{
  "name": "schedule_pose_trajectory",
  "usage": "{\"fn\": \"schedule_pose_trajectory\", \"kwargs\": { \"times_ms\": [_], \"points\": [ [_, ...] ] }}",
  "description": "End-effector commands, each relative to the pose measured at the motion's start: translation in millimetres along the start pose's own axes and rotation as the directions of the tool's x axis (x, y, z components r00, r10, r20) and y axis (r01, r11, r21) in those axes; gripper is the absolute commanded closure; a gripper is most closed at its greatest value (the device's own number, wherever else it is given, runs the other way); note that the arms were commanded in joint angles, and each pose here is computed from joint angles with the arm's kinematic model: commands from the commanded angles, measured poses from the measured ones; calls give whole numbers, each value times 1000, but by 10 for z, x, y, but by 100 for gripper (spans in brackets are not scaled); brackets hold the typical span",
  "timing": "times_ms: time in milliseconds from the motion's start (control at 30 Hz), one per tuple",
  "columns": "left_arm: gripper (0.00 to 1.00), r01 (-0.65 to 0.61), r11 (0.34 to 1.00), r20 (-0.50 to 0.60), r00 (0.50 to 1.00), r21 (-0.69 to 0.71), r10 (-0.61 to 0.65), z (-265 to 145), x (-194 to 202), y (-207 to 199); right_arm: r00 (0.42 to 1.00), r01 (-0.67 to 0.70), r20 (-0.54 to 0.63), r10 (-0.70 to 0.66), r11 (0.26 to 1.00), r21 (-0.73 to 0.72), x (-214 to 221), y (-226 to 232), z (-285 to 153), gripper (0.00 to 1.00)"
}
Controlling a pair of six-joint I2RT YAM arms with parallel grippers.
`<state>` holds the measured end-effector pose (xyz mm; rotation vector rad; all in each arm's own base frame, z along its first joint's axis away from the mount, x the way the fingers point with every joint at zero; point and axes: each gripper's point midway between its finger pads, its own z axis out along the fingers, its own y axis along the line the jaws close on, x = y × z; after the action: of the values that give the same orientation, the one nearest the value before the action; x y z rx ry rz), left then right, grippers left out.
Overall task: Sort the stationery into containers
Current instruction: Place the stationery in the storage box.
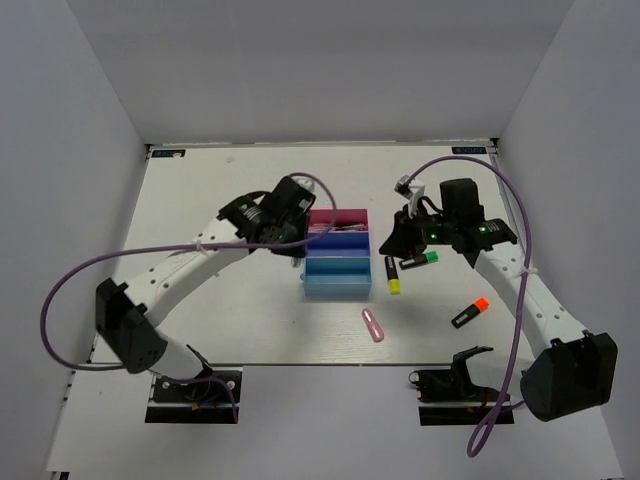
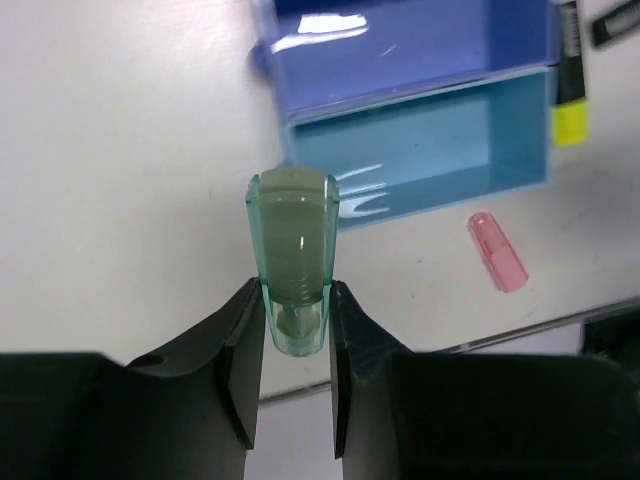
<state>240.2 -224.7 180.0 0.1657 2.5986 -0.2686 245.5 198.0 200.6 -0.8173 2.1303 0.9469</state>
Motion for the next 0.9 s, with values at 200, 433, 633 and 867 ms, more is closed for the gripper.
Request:
{"fn": "schedule_pose_trajectory", "kwargs": {
  "times_ms": [200, 433, 633, 867],
  "points": [
    [100, -736, 616, 1, 642, 280, 767, 464, -489, -624, 983, 182, 36, -180, 979, -92, 0, 150, -154, 72],
    [100, -869, 415, 65, 446, 269, 892, 849, -563, -624, 975, 219, 44, -216, 970, -102, 29, 119, -227, 68],
    [100, -867, 430, 98, 465, 250, 880, 1050, -662, -598, 974, 225, 54, -220, 966, -124, 52, 136, -262, 52],
    [87, -843, 483, 82, 512, 236, 855, 1250, -725, -542, 978, 204, 67, -197, 971, -124, 58, 88, -317, 44]
  ]
}}
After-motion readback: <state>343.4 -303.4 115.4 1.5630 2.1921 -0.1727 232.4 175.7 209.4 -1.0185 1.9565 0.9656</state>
